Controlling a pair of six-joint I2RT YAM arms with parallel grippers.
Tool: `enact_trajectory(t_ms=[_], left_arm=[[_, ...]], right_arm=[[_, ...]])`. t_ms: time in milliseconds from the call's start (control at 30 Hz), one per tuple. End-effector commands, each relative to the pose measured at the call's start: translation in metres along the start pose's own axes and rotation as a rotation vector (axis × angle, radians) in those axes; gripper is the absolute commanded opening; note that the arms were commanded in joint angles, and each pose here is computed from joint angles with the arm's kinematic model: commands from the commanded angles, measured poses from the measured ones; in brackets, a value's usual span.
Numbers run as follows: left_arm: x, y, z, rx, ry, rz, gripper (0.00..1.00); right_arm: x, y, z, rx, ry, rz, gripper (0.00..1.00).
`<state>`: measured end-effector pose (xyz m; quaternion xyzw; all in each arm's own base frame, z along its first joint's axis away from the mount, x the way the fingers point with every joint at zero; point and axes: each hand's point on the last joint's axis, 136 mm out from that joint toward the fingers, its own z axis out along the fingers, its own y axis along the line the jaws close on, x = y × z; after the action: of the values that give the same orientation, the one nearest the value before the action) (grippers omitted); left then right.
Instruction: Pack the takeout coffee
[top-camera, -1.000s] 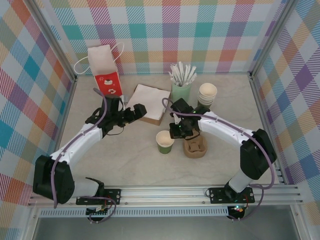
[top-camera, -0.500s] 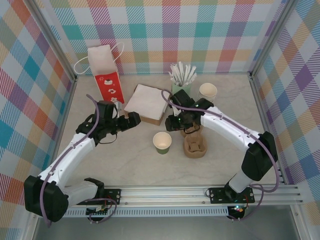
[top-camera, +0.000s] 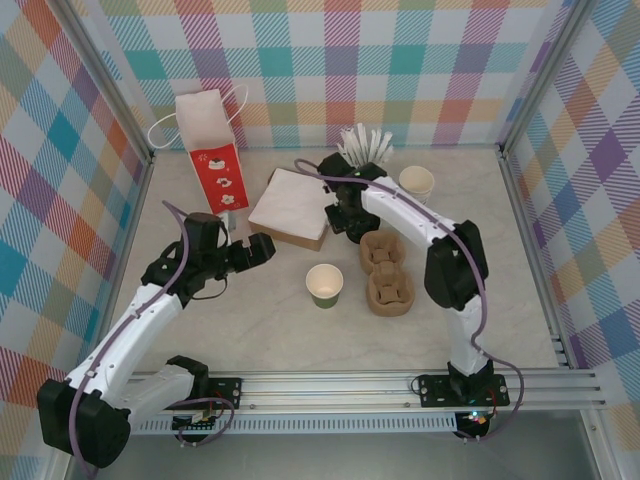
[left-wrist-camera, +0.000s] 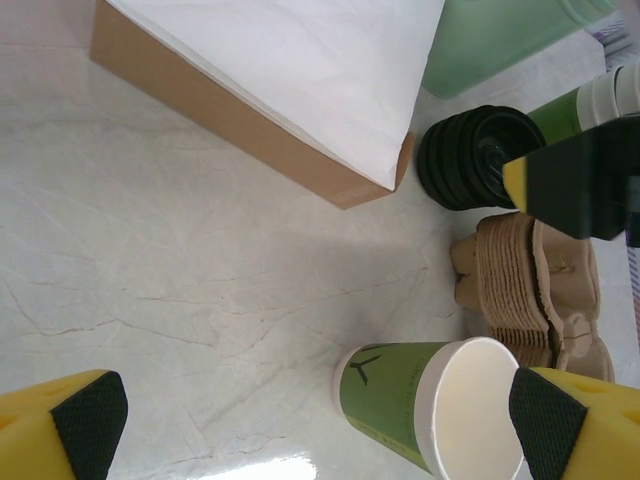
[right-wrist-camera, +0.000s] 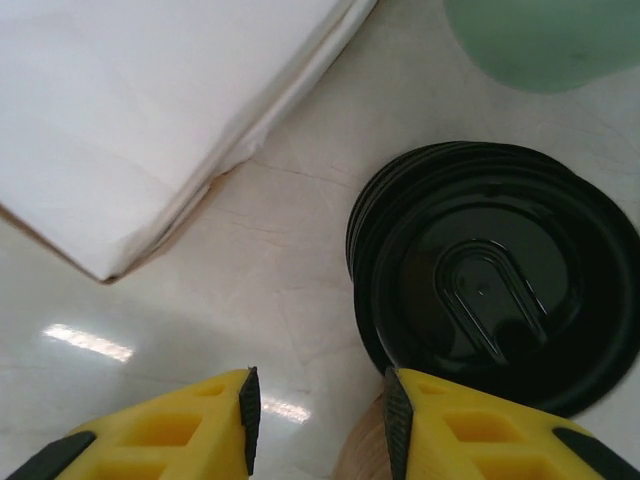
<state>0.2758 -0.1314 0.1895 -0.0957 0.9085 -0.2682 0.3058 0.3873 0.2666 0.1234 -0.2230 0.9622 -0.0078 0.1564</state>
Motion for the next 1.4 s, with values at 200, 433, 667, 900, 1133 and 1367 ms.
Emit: enact_trajectory(t_ms=[200,433,667,900,1133,1367], left_arm=[[0.006,0.009,-0.001,-0.03,0.006,0.003,1.0],[0.006,0.009,0.001,-0.026,0.009,0.002,1.0],[0.005,0.008,0.002,-0.026,0.011,0.001,1.0],[0.004,0.008,0.003,-0.026,0.014,0.001,1.0],[0.003,0.007,0.003,-0.029,0.016,0.001,1.0],[0.001,0.004,0.0,-0.016,0.005,0.006,1.0]], right_arm=[[0.002,-0.011,0.017,0.068,0.099,-0.106,0.41],[0.006,-0.019,0.031,0.081,0.135,-0.106,0.42],[0.007,-0.021,0.041,0.072,0.156,-0.11,0.37],[0.009,-0.022,0.044,0.057,0.174,-0.105,0.3],[0.009,-0.022,0.041,0.049,0.171,-0.11,0.21],[0.008,-0.021,0.036,0.04,0.167,-0.112,0.15]])
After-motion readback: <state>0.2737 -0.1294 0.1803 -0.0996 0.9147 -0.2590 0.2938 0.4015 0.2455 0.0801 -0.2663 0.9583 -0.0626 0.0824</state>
